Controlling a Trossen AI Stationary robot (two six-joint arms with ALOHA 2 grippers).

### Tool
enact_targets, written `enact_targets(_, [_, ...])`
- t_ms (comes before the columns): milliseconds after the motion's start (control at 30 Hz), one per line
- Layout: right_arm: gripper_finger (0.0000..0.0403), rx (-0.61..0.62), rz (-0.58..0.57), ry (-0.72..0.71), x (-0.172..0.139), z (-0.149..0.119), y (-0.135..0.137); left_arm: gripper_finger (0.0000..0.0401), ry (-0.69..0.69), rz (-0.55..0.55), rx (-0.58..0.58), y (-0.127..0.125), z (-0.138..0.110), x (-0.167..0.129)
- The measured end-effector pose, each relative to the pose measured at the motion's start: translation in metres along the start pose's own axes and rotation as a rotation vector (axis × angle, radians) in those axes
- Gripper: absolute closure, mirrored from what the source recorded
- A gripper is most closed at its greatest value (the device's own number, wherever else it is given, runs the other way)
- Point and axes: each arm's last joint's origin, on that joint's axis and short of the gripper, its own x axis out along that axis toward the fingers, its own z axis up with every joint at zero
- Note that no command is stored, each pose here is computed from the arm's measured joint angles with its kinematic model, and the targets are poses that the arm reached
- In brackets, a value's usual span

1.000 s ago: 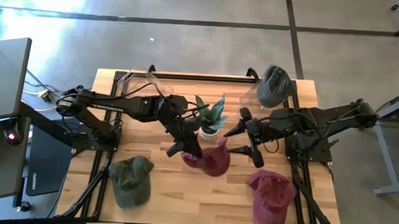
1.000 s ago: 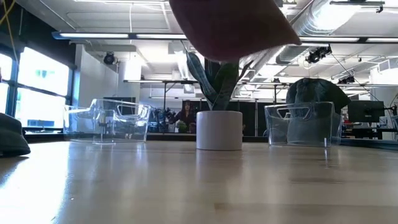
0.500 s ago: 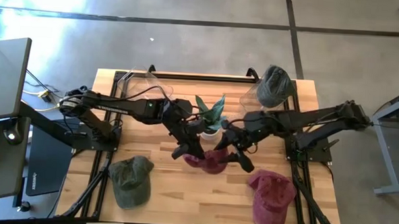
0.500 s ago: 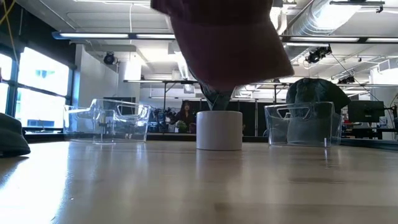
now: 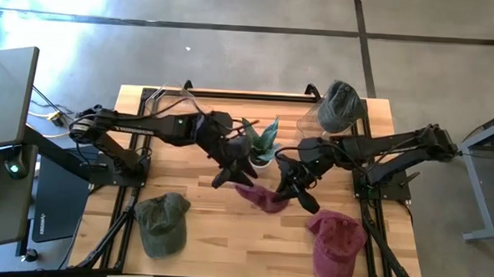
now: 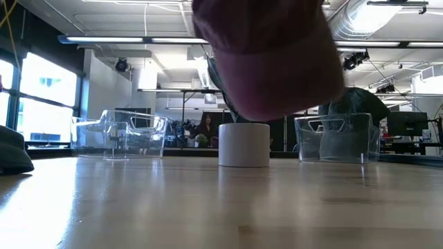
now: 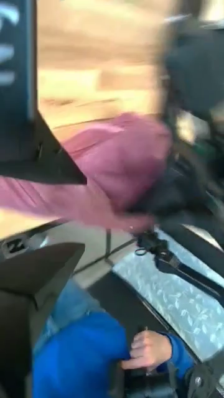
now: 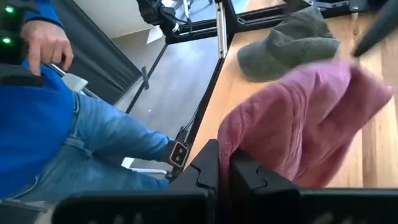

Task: Pick & Place hat
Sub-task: Put the left red cap into the left transparent bin

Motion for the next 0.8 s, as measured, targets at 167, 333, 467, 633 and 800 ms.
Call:
enact_targets(167, [0.0399, 0.022, 0.015, -0.056, -0.005, -0.010, -0.002, 0.0208, 0.029, 0.138, 0.255, -0.039, 0.004, 0.010])
enact_targets(333, [0.0399, 0.116, 0.093, -0.309, -0.021, -0.026, -0.010, 0.0206, -0.014, 0.377, 0.452, -0.080, 0.007, 0.015])
enact_targets(467, [0.0399, 0.191, 0.132, -0.466, -0.031, -0.037, -0.018, 0.0206, -0.015, 0.544, 0.503, -0.084, 0.001, 0.022])
enact_targets(633, [0.0400, 0.211, 0.167, -0.517, -0.036, -0.043, -0.019, 0.0205, -0.061, 0.635, 0.486, -0.076, 0.005, 0.027])
enact_targets(800, [0.0401, 0.214, 0.177, -0.499, -0.037, -0.044, -0.018, 0.0174, -0.140, 0.606, 0.472, -0.063, 0.013, 0.038])
